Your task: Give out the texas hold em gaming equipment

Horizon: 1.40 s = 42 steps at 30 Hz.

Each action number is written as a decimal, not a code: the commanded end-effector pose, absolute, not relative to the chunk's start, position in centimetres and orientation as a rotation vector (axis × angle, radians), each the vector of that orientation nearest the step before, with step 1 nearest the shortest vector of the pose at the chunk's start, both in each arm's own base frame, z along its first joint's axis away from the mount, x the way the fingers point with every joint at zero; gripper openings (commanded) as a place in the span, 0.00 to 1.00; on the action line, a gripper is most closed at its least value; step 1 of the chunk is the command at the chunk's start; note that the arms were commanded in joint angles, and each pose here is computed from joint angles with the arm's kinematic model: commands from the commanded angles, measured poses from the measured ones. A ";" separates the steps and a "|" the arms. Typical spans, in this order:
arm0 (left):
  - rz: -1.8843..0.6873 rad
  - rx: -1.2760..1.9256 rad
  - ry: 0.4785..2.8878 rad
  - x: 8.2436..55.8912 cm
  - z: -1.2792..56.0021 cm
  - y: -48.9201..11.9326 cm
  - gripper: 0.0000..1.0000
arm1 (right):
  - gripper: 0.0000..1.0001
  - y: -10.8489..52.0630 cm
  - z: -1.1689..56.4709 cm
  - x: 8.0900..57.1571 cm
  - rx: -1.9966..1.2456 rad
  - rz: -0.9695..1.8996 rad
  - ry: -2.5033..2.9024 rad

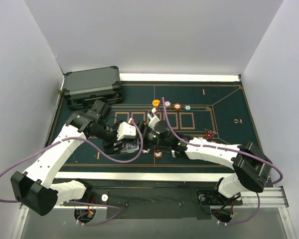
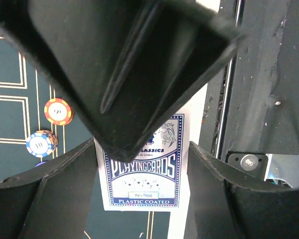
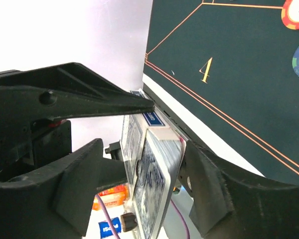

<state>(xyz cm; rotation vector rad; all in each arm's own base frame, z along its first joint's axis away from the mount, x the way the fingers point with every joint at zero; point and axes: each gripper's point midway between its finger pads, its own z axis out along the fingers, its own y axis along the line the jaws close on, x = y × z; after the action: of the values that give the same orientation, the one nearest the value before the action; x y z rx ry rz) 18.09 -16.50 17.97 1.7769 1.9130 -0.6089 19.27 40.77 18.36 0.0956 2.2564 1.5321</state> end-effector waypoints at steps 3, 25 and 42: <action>-0.574 1.724 1.864 19.0 20.6 -17.7 0.00 | 0.48 42.1 20.8 19.3 0.141 1.707 2.142; -0.620 1.503 1.878 19.7 23.4 -19.2 0.89 | 0.00 41.3 23.8 19.1 0.195 1.915 1.985; -0.634 1.594 1.761 16.6 22.3 -17.1 0.94 | 0.01 41.2 25.7 18.4 0.167 1.973 1.939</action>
<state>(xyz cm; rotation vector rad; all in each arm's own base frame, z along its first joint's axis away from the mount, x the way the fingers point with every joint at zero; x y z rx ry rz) 17.27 -17.06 22.23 1.5434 1.8089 -0.5819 18.85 41.21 21.44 0.2334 2.0918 1.8745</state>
